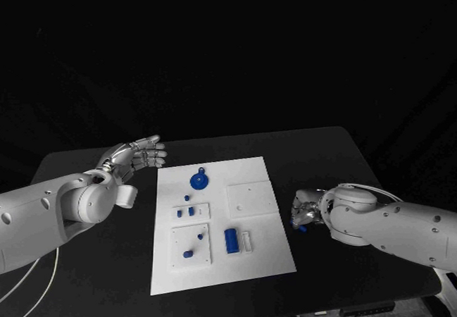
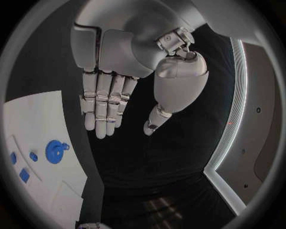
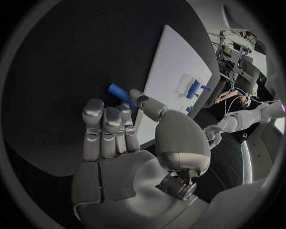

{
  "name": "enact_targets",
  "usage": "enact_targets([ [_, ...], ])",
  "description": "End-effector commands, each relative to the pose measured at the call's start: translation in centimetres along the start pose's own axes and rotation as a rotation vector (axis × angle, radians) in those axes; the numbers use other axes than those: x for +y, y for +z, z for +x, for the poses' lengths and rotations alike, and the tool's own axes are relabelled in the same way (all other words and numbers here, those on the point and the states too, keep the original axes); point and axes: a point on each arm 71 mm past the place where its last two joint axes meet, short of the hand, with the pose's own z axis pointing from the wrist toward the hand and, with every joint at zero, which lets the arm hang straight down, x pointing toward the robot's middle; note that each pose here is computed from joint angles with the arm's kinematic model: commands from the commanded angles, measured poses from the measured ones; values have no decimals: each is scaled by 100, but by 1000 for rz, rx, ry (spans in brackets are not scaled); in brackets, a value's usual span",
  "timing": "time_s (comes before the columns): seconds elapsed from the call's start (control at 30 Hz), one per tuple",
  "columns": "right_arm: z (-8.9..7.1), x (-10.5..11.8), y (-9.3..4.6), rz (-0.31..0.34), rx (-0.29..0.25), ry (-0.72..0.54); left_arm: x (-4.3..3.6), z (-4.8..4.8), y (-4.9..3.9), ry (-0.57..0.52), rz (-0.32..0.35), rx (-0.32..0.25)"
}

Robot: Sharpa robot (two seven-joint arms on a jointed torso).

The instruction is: Assemble the parts on the task board

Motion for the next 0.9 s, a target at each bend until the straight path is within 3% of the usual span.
enact_targets([
  [0.03,-93,46,-60,-6,-3,20,-10,28,6,-9,8,17],
  [0.23,-216,250,-200,-82,-42,87,-9,46,12,-10,8,21],
  [0.57,-117,553,-190,-138,35,179,-8,48,12,-10,6,22],
  [0.9,214,772,-106,-160,111,210,-7,65,15,-8,5,26],
])
